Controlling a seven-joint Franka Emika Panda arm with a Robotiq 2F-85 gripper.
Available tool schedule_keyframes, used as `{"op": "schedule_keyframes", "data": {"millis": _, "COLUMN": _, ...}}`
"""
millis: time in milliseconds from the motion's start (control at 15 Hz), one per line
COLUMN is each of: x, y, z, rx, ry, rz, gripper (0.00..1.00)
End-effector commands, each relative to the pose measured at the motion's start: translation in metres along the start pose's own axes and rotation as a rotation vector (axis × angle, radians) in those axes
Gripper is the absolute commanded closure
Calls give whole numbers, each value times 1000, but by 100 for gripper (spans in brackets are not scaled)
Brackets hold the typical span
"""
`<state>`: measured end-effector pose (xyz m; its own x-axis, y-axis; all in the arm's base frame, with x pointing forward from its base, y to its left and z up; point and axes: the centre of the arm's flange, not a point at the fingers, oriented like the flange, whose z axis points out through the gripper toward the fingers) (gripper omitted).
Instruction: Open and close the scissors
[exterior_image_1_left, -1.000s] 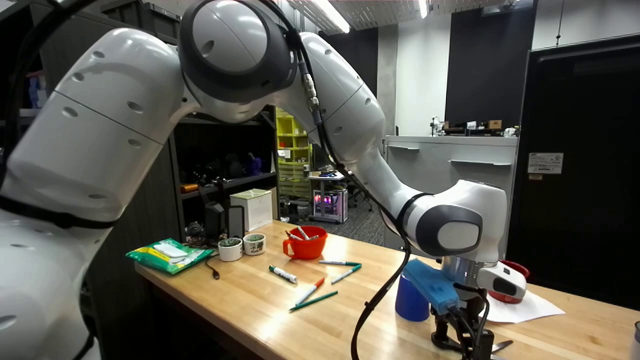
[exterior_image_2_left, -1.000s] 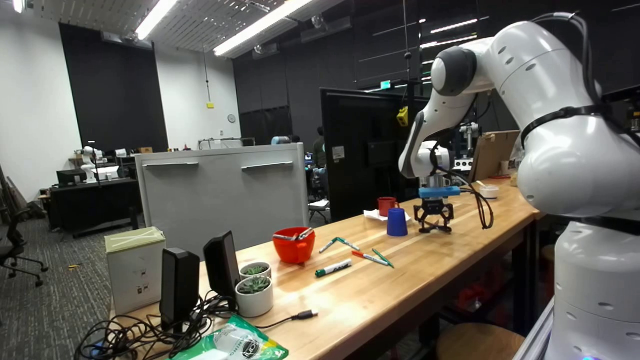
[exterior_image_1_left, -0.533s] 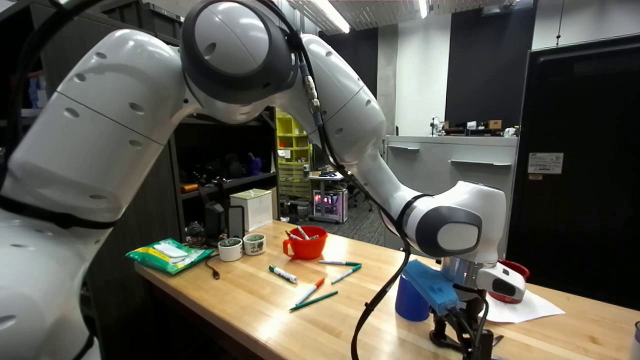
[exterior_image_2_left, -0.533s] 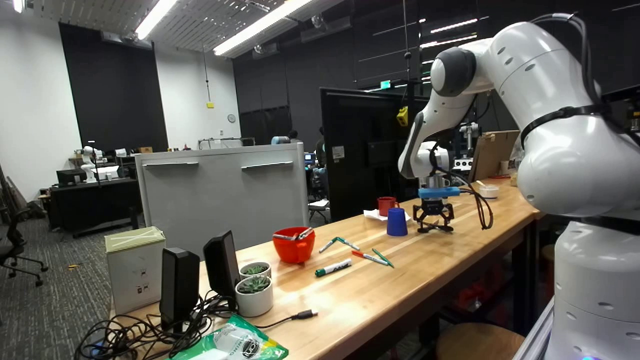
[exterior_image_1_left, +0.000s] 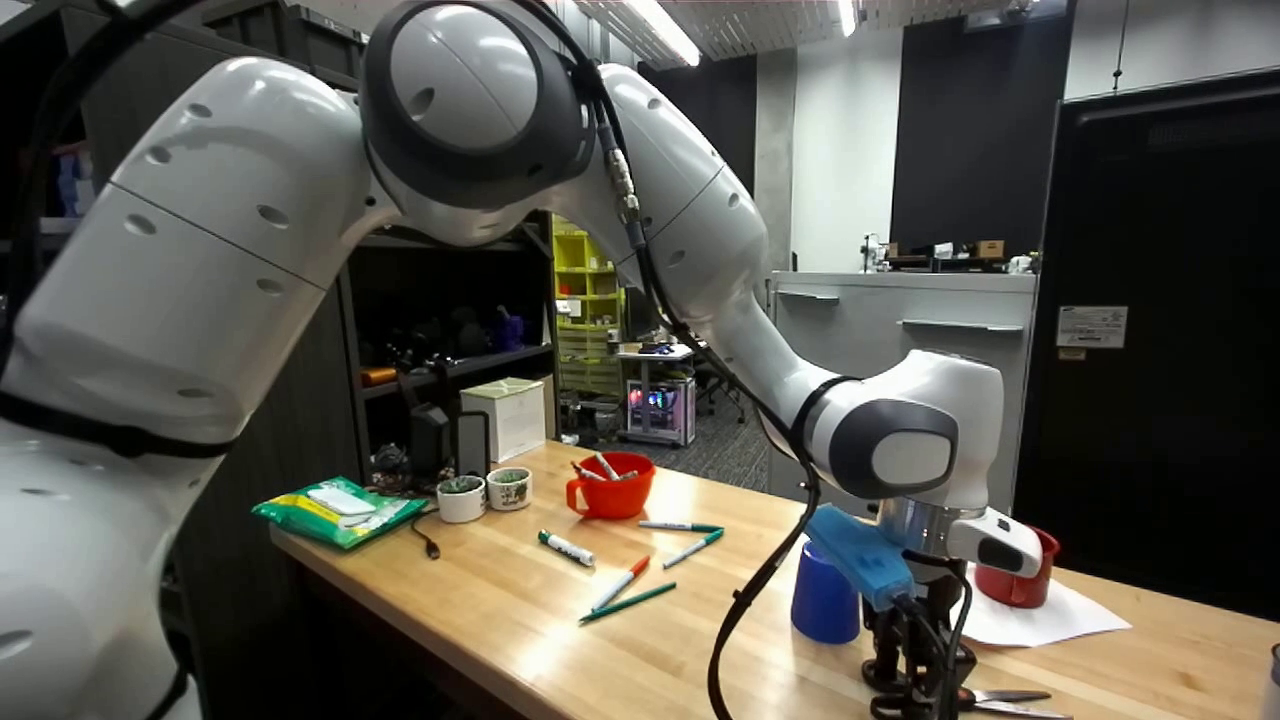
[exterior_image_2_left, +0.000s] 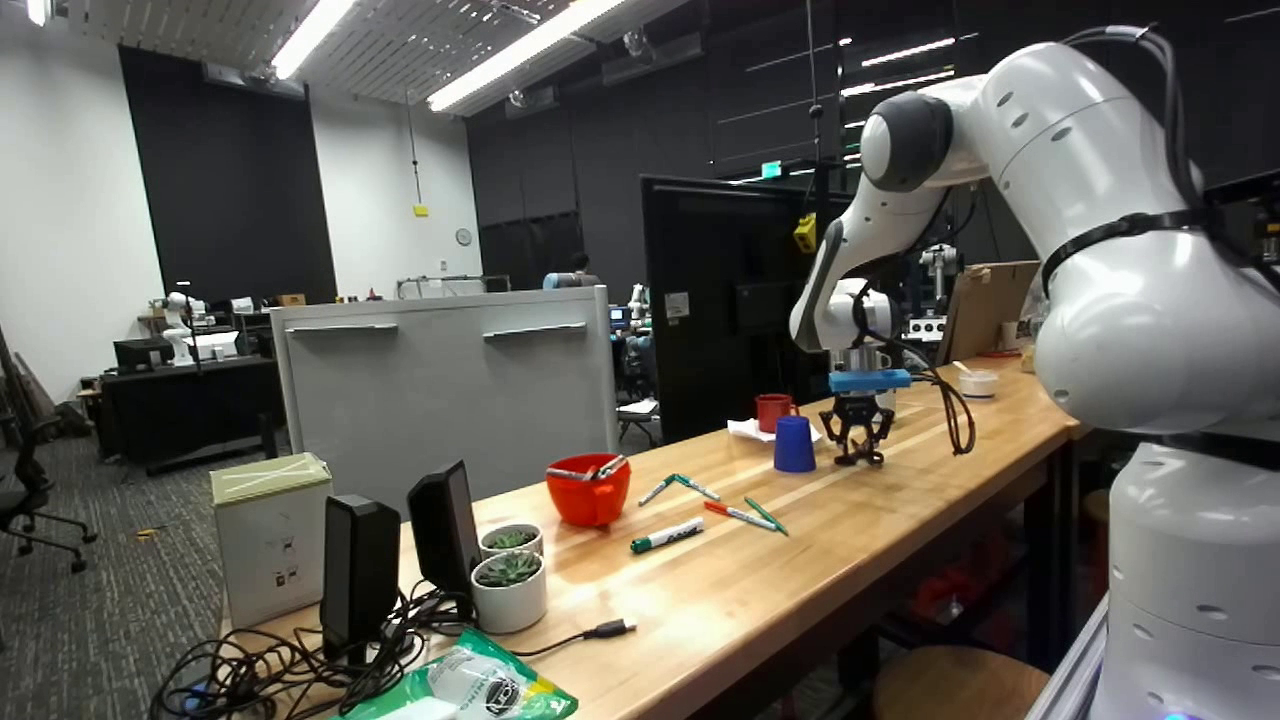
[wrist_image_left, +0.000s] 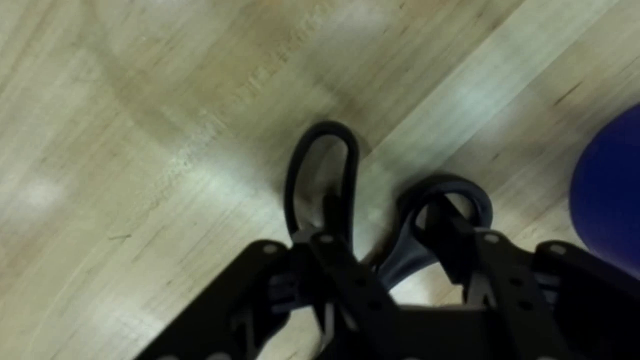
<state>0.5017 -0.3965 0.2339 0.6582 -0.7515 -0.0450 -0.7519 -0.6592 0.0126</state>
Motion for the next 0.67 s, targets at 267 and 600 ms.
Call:
{"op": "schedule_keyframes", "data": {"millis": 267, "x": -2, "y": 1, "z": 3, "rx": 4, "ry": -1, "rz": -6, "gripper": 49}}
{"op": "schedule_keyframes", "data": {"millis": 600, "x": -1, "y": 6, "z": 4, "rx": 1, "ry": -4, "rz": 3, "gripper": 25}}
